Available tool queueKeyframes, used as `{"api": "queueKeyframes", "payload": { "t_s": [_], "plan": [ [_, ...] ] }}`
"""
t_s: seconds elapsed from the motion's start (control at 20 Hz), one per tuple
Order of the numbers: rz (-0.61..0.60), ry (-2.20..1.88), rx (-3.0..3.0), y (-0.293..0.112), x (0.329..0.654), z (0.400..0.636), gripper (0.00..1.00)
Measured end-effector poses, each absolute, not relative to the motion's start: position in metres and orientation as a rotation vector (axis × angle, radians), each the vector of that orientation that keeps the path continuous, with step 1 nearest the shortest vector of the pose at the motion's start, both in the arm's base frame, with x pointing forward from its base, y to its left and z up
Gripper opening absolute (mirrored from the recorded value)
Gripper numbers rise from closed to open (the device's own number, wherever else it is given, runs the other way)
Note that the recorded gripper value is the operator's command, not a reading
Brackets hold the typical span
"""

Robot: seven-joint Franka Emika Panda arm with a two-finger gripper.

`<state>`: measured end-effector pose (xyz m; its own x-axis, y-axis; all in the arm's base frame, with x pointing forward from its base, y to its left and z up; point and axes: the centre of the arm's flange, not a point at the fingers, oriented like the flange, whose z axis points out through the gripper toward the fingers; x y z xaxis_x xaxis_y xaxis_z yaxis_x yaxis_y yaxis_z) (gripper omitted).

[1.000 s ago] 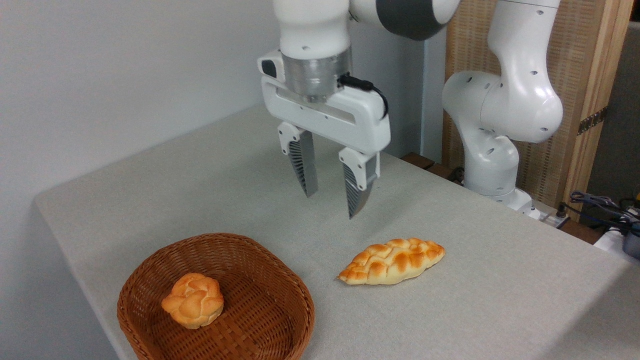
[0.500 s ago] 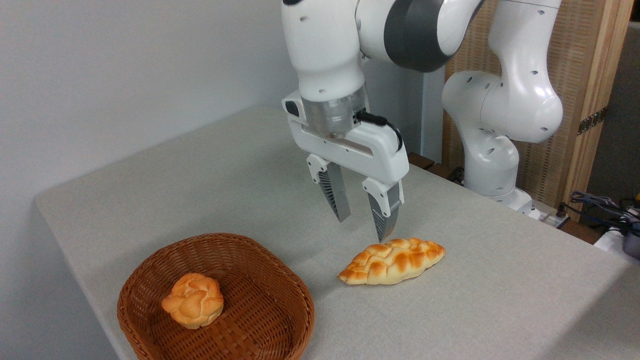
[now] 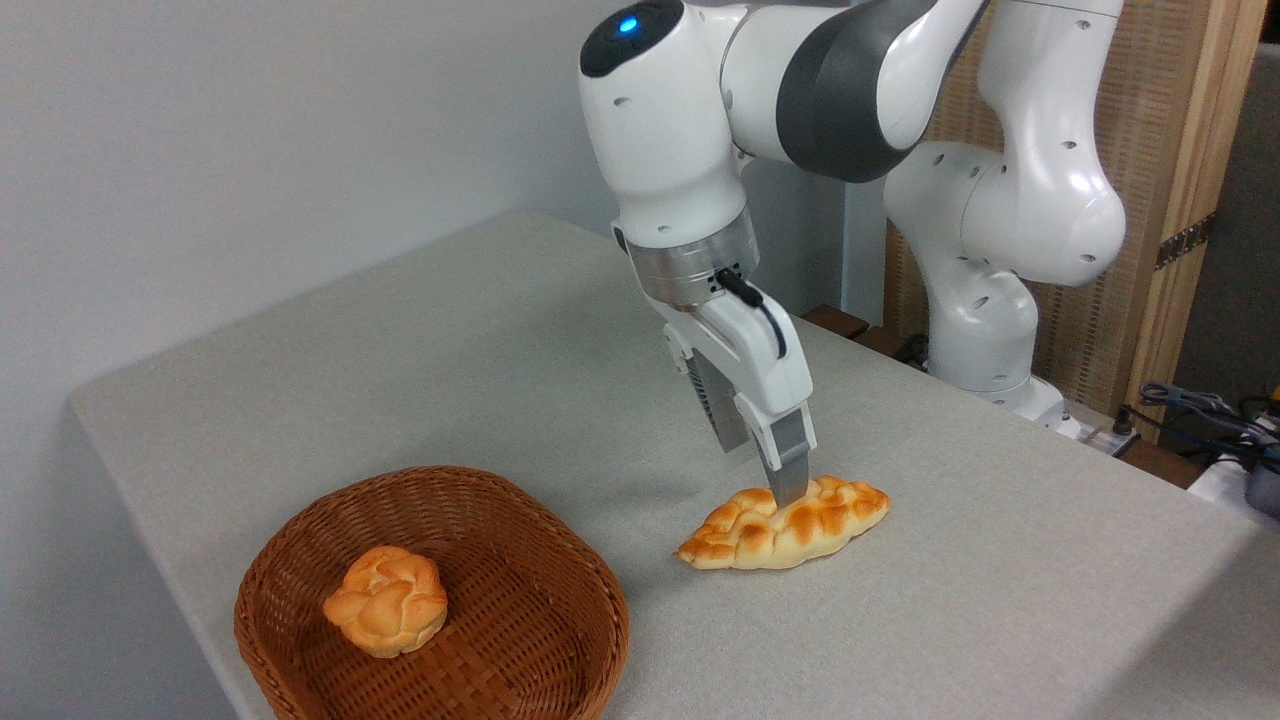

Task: Put bread into the basket
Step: 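Lower the gripper around the braided roll's middle and close it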

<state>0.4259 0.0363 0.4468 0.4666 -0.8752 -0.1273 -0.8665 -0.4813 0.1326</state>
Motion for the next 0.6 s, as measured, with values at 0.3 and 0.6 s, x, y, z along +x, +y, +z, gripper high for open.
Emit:
{"api": "queueKeyframes", "payload": {
  "t_s": [0.3,0.6],
  "plan": [
    [-0.364,-1.779,2.538,0.043,0.42,0.431,1.0],
    [-0.341,-1.826,2.543,0.041,0.419,0.408,1.0]
  ]
}}
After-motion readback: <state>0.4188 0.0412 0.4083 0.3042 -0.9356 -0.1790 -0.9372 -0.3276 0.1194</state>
